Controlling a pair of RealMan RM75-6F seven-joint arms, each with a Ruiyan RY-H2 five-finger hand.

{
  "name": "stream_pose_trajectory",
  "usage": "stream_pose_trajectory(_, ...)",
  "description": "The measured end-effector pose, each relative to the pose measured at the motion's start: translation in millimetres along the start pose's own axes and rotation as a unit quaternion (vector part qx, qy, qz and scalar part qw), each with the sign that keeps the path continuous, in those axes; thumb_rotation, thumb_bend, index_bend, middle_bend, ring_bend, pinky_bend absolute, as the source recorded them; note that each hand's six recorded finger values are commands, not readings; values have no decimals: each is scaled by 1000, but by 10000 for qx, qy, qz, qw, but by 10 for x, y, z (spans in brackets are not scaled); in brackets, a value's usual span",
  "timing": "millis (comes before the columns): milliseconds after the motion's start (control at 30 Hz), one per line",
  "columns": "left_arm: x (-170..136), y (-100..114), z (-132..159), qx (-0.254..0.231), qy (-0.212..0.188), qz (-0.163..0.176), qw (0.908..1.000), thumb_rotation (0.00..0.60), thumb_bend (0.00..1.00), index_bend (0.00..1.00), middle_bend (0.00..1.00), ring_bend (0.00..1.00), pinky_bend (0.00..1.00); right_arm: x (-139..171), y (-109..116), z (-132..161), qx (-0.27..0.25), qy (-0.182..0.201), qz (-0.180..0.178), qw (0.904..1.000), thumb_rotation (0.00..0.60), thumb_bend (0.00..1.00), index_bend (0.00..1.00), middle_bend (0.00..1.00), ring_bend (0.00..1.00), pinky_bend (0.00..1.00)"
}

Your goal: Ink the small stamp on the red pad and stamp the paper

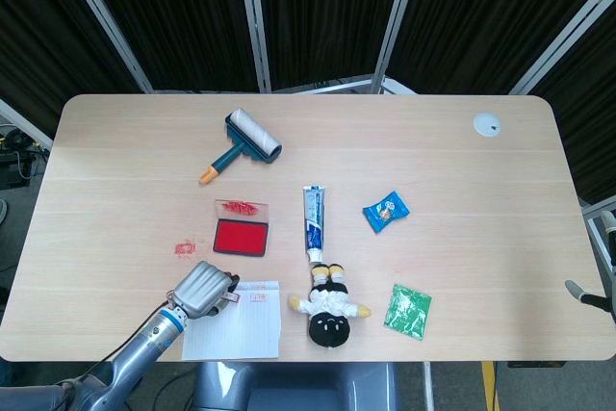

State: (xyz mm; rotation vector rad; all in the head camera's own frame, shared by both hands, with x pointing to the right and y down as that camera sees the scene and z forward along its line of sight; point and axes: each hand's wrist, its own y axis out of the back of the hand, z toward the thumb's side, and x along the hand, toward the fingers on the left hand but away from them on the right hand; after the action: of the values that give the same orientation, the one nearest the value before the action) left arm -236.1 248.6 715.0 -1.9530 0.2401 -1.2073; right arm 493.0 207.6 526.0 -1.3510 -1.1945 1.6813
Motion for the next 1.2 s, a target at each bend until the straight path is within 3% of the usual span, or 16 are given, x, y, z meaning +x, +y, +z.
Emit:
stream_pose_trajectory(833, 11, 47, -31, -11, 33, 78, 10000, 600, 451, 633, 576, 826, 883, -3, -7, -4, 12, -13, 6, 10000, 600, 0, 0, 0, 0, 0)
stream_pose_trajectory(1033, -54, 205, -44, -94, 9, 254, 9996, 600, 451, 634, 576, 826, 883, 7, 0, 6, -1, 3, -1, 10000, 600, 0, 0, 0, 0, 0)
stream_pose_trajectory(1200, -162, 460, -127, -253, 49, 507, 9984, 600, 449, 632, 576, 825, 883, 18, 11, 19, -9, 25, -18, 10000, 600, 0, 0, 0, 0, 0)
